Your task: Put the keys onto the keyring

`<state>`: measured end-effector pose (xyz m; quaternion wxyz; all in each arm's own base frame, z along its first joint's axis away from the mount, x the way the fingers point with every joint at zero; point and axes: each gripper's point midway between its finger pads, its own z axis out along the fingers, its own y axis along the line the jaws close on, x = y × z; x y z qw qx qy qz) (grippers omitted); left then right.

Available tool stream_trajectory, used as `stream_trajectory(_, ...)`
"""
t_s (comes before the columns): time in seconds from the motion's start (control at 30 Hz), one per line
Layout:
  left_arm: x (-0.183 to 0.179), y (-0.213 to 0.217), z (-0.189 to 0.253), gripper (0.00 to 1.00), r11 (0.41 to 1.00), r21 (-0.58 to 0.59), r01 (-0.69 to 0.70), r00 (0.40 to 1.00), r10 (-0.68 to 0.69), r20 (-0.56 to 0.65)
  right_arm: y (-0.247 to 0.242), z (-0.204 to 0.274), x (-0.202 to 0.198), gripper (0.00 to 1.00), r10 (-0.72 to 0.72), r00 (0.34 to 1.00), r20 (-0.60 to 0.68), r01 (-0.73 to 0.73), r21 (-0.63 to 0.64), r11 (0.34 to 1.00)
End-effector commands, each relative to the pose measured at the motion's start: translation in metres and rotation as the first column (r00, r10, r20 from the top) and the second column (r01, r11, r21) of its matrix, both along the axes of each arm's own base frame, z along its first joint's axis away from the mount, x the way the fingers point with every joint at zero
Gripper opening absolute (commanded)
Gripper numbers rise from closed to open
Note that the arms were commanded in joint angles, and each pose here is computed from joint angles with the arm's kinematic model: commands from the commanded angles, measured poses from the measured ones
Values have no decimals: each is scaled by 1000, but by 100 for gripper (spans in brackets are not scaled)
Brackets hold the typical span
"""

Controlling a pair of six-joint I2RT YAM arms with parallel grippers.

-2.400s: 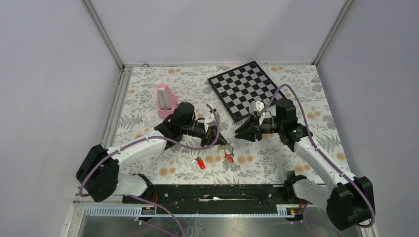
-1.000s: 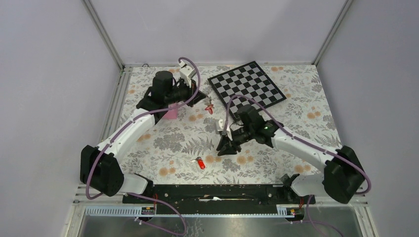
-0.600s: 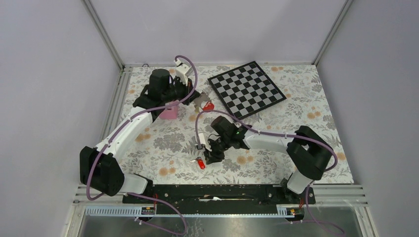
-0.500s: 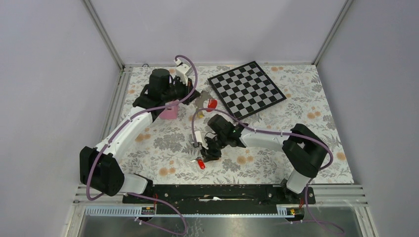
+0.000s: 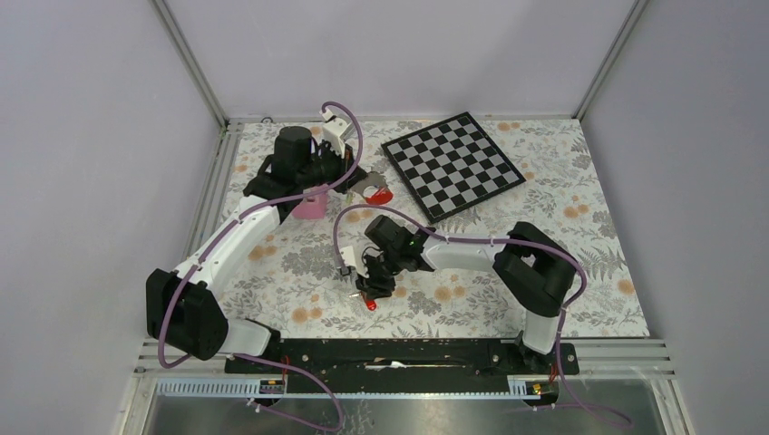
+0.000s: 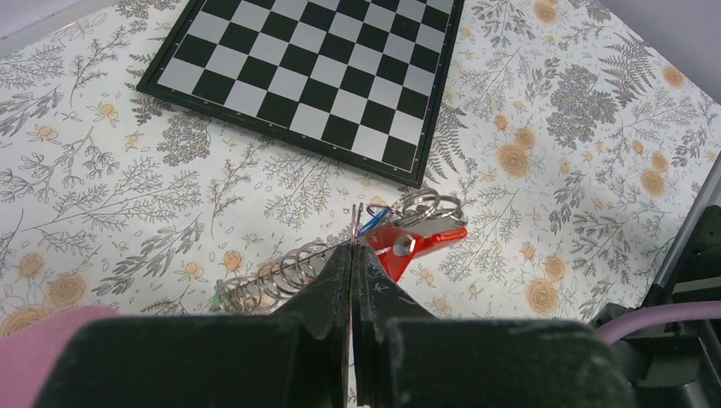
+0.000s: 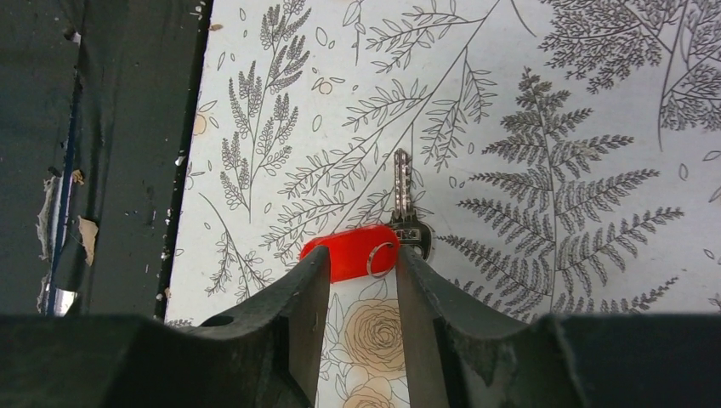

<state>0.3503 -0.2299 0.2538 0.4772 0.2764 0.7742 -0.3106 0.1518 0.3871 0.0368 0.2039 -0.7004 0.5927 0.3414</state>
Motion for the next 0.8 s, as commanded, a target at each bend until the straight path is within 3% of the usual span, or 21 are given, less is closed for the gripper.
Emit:
stream_trajectory(0.0,2,-1,51,0,998,-63,11,990,-3,138,8,3,1,42,4,1000,17,-4,2,1000)
stream_trajectory(0.43,-4,-3,50,0,996,-81,32,991,-21,135,5,-14,6,38,-10,999,45,12,-51,999)
stream_trajectory(0.77,-7,-5,49,0,995,-87,45,991,-33,129,3,-13,9,28,-16,998,63,20,-57,998)
